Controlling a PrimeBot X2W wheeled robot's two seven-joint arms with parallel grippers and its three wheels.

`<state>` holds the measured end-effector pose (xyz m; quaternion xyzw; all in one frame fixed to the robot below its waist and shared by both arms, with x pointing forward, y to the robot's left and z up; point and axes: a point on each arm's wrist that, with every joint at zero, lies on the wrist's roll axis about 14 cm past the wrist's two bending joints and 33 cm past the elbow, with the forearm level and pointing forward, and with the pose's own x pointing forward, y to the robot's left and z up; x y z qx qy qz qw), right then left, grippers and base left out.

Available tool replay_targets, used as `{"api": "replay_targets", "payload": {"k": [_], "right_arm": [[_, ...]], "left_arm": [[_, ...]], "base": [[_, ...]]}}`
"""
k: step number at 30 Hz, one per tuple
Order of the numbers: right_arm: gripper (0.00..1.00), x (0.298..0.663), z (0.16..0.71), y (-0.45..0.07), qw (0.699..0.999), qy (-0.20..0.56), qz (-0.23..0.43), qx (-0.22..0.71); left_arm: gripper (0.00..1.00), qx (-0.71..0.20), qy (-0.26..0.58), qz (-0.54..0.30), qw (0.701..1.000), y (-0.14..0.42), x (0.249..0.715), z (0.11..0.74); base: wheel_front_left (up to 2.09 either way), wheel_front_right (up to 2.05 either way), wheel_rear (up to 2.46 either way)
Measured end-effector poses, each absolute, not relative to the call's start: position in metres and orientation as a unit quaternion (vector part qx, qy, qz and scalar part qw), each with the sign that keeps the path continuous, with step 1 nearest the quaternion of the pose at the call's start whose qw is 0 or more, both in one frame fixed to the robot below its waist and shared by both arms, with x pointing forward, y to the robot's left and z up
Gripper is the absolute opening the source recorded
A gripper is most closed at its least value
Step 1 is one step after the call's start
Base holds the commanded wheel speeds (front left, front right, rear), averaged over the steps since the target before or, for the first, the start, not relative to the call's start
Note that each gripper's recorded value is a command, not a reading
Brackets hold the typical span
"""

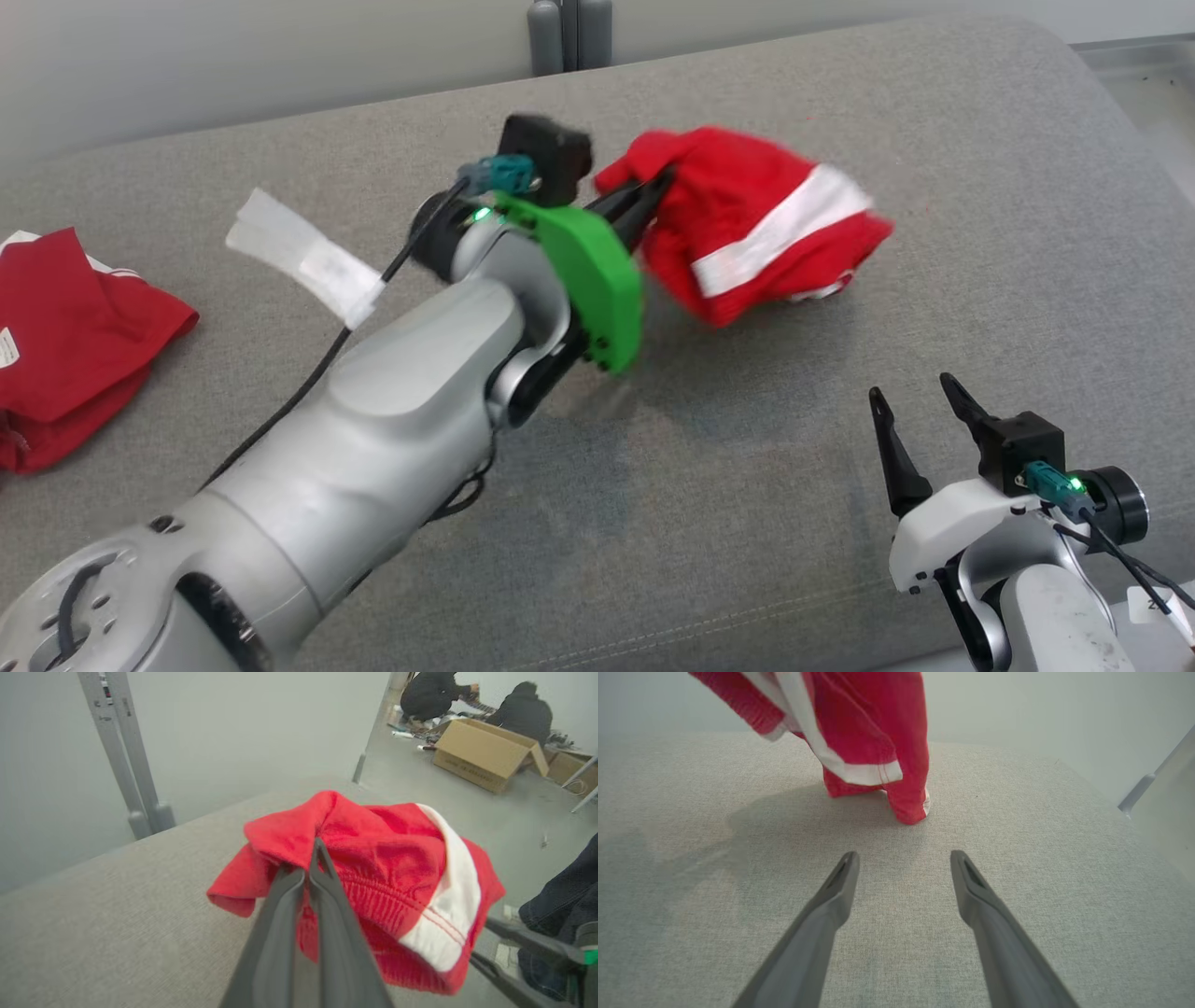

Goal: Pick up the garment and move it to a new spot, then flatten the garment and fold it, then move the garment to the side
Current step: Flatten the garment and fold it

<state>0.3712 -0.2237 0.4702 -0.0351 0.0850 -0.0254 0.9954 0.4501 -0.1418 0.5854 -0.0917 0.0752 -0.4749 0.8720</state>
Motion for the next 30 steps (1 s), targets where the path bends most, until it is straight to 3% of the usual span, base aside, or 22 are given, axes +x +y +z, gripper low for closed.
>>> {"api": "replay_targets", "payload": {"k": [6, 11, 20, 30], "right_arm": [[1.0, 0.377, 0.463, -0.224, 0.995, 0.093, -0.026, -0.035], [1.0, 0.386, 0.459, -0.219, 0.994, 0.097, -0.017, -0.035], [1.0, 0.399, 0.458, -0.207, 0.995, 0.096, 0.001, -0.036], [1.0, 0.399, 0.46, -0.208, 0.995, 0.093, 0.001, -0.038]], "left_arm": [[0.0, 0.033, 0.22, -0.363, 0.905, -0.053, 0.474, 0.464], [0.0, 0.099, 0.265, -0.313, 0.907, -0.005, 0.483, 0.428], [0.0, 0.135, 0.266, -0.242, 0.923, 0.038, 0.505, 0.42], [0.0, 0.159, 0.211, -0.197, 0.944, 0.049, 0.529, 0.456]], "base": [[0.0, 0.0, 0.0], [0.0, 0.0, 0.0], [0.0, 0.0, 0.0], [0.0, 0.0, 0.0]]}}
